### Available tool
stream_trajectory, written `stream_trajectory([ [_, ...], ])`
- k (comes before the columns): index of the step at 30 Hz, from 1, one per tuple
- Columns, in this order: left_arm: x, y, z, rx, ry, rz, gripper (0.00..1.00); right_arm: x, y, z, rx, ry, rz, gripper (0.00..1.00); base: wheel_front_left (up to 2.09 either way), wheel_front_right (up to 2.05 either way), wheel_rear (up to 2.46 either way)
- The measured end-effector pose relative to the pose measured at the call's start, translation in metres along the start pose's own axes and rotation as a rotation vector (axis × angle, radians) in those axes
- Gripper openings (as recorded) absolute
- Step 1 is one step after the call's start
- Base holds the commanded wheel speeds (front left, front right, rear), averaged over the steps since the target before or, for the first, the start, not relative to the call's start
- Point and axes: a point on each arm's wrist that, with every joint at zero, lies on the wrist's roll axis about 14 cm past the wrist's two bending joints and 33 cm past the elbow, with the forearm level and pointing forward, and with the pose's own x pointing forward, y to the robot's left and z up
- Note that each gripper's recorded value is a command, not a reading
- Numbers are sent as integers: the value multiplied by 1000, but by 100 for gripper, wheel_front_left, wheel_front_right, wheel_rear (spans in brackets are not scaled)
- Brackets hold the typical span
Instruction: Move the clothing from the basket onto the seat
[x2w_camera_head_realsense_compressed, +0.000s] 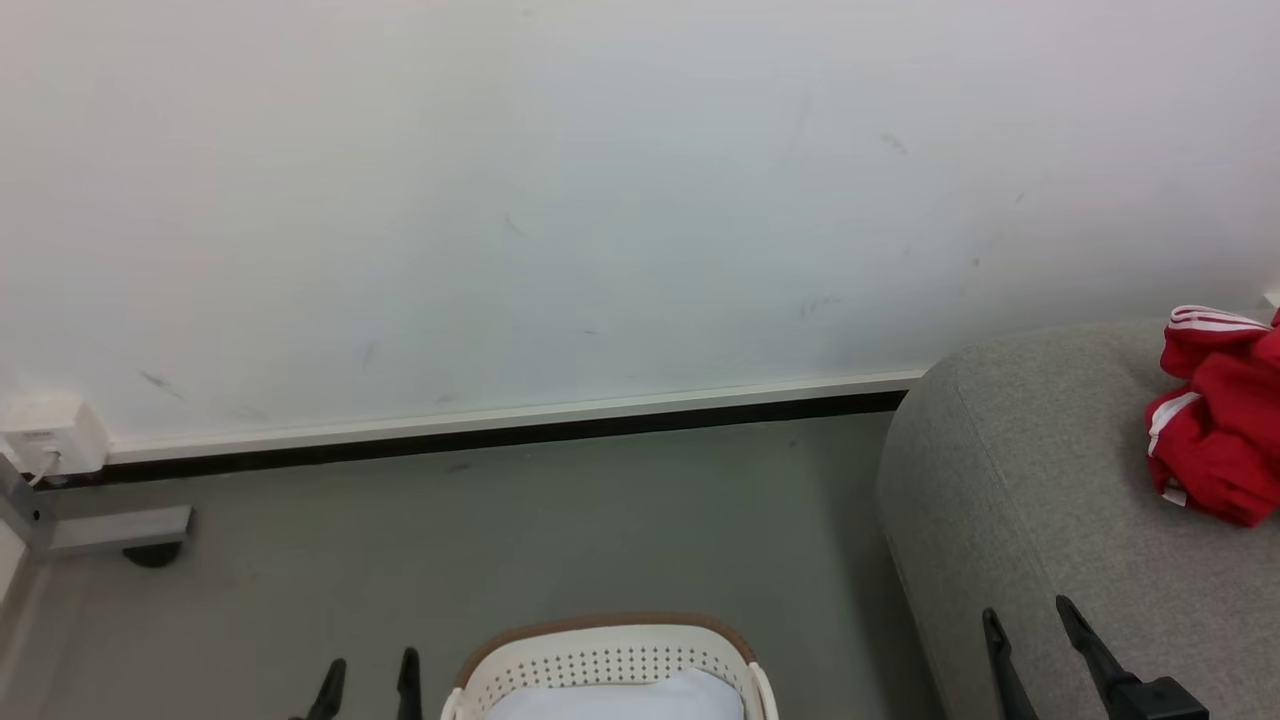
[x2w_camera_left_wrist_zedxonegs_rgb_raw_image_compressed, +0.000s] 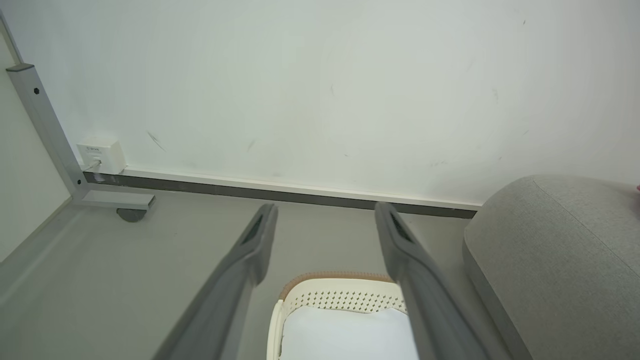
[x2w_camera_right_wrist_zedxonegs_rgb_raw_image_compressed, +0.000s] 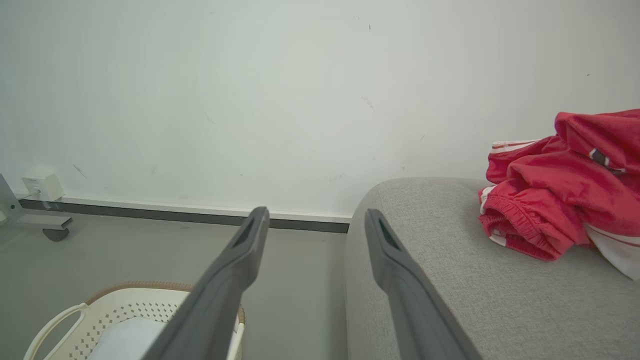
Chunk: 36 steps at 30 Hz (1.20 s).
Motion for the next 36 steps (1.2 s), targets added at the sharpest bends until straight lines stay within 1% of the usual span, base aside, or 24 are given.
stream_trajectory([
  [1,0,0,-1,4,2,1,0,0,0,-1,1,2,1,0,0,0,0],
  [7,-11,1,-25,-9,82,14,0,-10,1,-25,22,80,-7,0,0,0,0],
  [20,-8,15,-27,-245,117,85,0,-7,-11,-25,266,90,-86,0,0,0,0],
  [36,3,23,-18,-502,105,123,0,-1,-21,-19,535,71,-144,0,0,0,0],
])
